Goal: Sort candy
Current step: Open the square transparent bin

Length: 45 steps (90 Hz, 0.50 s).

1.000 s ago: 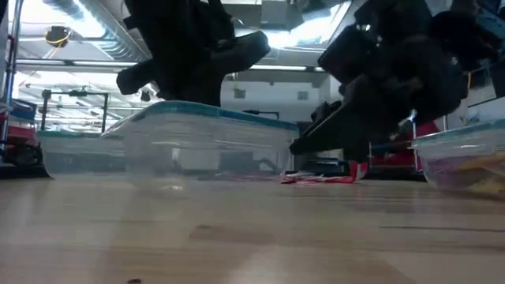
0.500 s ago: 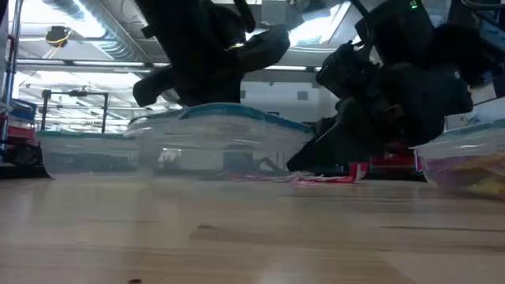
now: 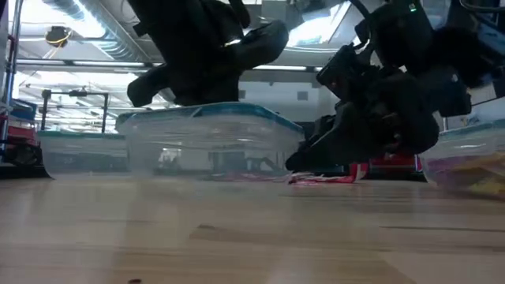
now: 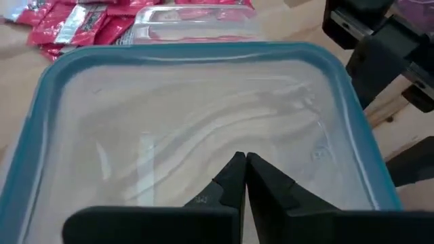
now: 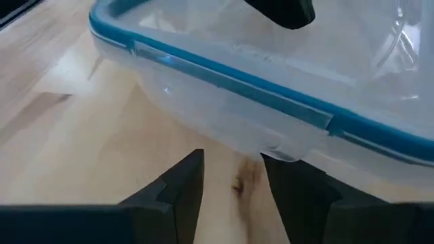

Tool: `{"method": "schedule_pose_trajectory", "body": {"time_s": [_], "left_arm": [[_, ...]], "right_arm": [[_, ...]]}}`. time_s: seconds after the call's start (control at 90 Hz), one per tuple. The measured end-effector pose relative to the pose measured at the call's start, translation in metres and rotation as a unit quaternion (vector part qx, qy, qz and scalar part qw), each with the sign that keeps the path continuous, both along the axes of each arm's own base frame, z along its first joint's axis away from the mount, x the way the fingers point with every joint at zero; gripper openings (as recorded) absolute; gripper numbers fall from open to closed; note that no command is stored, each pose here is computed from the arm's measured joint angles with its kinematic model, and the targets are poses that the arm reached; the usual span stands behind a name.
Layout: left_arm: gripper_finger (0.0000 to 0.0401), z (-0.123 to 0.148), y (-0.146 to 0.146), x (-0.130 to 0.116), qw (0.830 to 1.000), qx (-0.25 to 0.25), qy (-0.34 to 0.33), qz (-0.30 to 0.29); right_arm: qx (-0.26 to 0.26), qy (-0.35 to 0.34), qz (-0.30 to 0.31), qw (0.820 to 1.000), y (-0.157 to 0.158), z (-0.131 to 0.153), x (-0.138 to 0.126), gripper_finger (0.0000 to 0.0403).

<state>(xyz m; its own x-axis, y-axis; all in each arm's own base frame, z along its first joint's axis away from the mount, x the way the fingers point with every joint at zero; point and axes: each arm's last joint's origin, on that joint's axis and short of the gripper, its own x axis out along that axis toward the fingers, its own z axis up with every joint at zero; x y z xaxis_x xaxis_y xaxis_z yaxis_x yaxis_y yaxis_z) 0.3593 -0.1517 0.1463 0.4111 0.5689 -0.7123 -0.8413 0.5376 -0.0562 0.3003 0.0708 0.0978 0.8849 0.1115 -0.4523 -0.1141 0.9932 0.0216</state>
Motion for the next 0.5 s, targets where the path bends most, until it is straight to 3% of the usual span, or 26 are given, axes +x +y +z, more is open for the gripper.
{"method": "schedule_pose_trajectory", "body": {"time_s": [0.389, 0.5], "left_arm": [[0.0000, -0.012, -0.008, -0.001, 0.999, 0.046, 0.008, -0.017], [0.0000, -0.012, -0.008, -0.001, 0.999, 0.046, 0.007, -0.017]], "right_arm": [[0.031, -0.058, -0.012, 0.998, -0.008, 0.000, -0.022, 0.0149], [0.057, -0.051, 0.020, 0.997, -0.016, 0.000, -0.018, 0.0149]]}}
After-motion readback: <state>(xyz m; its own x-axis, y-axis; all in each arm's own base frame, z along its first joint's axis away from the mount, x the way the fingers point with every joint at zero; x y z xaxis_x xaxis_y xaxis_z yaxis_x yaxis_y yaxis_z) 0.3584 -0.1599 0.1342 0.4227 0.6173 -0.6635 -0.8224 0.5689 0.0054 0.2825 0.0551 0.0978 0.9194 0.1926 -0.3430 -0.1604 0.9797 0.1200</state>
